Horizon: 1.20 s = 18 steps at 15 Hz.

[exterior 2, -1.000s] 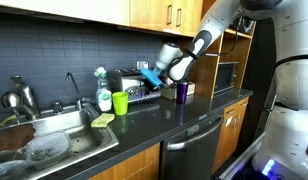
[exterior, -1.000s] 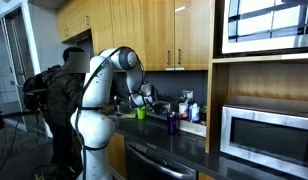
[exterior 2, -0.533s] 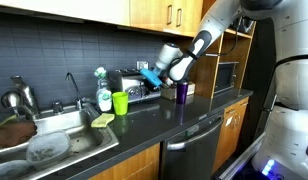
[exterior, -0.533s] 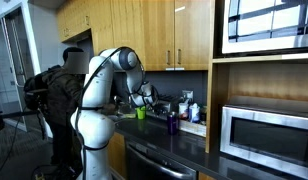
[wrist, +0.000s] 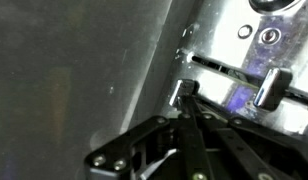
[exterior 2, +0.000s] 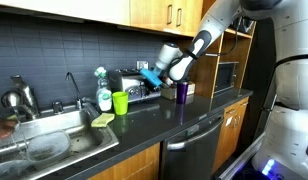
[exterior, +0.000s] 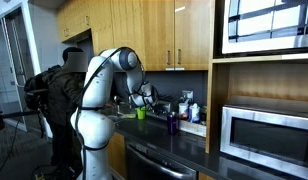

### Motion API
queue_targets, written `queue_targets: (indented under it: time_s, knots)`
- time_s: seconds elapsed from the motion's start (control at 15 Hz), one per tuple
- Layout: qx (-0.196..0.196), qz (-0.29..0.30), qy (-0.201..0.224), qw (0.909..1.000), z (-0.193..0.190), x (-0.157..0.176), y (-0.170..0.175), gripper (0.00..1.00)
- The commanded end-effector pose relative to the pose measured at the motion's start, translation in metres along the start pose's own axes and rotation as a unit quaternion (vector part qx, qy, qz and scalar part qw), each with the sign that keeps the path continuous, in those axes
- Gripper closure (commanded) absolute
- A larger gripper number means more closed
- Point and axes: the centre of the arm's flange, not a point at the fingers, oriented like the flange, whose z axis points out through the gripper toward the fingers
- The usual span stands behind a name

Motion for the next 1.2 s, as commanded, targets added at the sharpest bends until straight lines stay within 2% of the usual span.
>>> queue_targets:
  time_s: [0.0,0.93,1.13]
  knots:
    - [-0.069,0.003,-0.004,0.9976,0.054,-0.003,0.029,1.00]
    - [-0.082,0.017,-0.033,0.9959,0.070,-0.004,0.038,1.00]
    - [-0.069,0.013,-0.035,0.9969,0.062,-0.004,0.032,1.00]
